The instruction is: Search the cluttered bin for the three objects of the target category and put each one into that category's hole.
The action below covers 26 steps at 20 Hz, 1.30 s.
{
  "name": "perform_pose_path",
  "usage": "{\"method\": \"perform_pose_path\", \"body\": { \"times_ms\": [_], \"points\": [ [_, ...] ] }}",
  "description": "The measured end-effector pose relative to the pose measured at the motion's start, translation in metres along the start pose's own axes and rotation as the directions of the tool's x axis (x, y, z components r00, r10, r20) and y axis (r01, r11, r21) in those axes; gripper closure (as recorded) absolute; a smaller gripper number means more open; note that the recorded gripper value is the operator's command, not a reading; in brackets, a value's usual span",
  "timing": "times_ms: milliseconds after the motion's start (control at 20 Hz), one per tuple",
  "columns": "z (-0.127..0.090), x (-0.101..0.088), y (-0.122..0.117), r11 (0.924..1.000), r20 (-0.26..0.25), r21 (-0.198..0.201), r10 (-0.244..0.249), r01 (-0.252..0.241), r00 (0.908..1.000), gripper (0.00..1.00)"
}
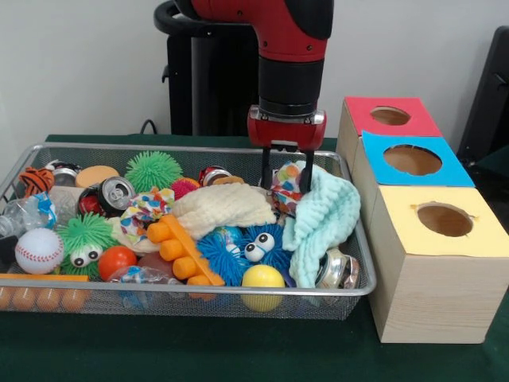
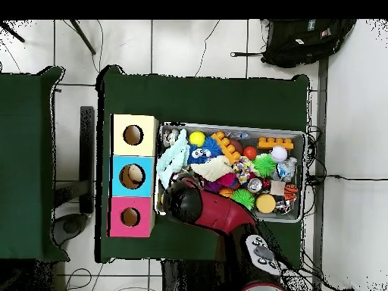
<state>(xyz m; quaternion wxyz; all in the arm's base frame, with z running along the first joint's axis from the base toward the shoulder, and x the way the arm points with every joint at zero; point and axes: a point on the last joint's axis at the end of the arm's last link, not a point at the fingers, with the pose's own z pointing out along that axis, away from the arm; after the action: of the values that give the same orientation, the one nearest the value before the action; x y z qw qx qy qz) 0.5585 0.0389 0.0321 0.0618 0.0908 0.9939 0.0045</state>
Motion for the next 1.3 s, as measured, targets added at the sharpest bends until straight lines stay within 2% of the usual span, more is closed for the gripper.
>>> {"method": "perform_pose_path", "body": {
  "times_ms": [100, 150, 1100, 1300],
  "points": [
    [0.0002, 0.0023, 0.0002, 1.0000, -0.016, -0.002, 0.000, 0.000, 0.9999, 0.00],
    [0.0003, 0.0028, 0.0003, 1.0000, -0.020, -0.003, 0.000, 0.000, 0.9998, 1.00],
    [0.0001, 0.0032, -0.0008, 1.0000, -0.019, 0.005, -0.002, 0.003, 0.9998, 1.00],
    [-0.0068, 0.0028, -0.0027, 1.0000, -0.034, 0.007, -0.001, 0.001, 0.9994, 1.00]
  ]
}}
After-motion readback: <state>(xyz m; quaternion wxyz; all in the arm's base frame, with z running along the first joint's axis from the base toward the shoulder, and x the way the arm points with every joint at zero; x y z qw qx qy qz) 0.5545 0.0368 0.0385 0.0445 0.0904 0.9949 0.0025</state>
